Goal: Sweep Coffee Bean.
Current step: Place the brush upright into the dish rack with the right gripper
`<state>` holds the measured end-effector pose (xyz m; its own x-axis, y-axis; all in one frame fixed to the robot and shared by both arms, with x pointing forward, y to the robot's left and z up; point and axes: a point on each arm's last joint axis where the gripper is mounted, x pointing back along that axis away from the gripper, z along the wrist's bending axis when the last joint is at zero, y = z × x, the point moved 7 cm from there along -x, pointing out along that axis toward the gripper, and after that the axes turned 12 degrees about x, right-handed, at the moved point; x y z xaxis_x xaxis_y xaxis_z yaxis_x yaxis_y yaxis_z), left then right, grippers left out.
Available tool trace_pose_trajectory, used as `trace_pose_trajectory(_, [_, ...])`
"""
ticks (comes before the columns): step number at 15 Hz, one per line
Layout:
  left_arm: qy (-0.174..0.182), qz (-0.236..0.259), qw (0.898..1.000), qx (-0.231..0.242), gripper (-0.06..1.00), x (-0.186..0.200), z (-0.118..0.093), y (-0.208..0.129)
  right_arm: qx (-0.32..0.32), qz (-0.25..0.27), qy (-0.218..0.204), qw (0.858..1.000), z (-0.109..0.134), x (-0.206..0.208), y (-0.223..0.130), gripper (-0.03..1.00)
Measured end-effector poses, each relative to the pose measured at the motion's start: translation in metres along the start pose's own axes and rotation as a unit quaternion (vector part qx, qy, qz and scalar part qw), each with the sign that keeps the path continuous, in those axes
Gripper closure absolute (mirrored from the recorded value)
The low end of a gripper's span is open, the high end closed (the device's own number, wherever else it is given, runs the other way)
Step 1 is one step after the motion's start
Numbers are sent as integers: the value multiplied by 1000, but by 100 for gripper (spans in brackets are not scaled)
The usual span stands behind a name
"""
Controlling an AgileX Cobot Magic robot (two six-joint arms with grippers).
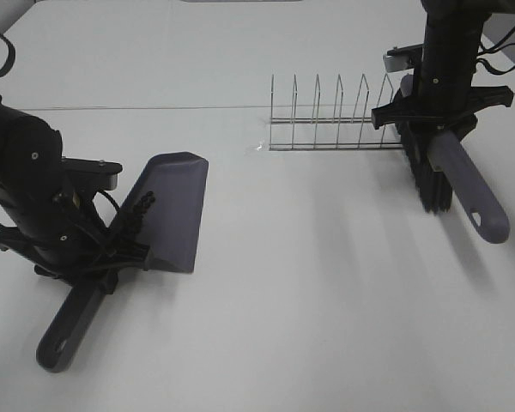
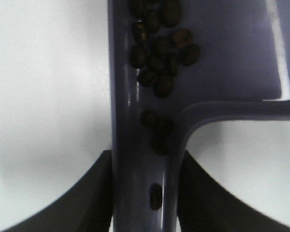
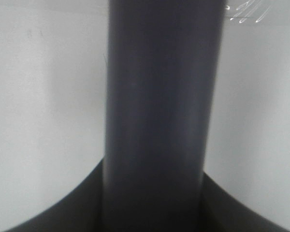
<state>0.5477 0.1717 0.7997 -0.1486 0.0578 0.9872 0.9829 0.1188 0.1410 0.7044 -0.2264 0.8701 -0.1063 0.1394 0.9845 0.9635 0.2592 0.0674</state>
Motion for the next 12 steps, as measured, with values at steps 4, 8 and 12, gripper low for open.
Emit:
trace_pose_trajectory(4, [0, 0, 1000, 0, 58, 0, 0, 0, -3, -4, -2, 1000, -1, -3, 12, 63])
trace_pose_trajectory(8, [0, 0, 1000, 0, 58, 0, 0, 0, -6, -21, 5, 1000, 0, 0, 27, 63])
trace_pose_trajectory(12, [0, 0, 1000, 0, 58, 0, 0, 0, -24, -42, 48, 998, 10, 21, 29, 63])
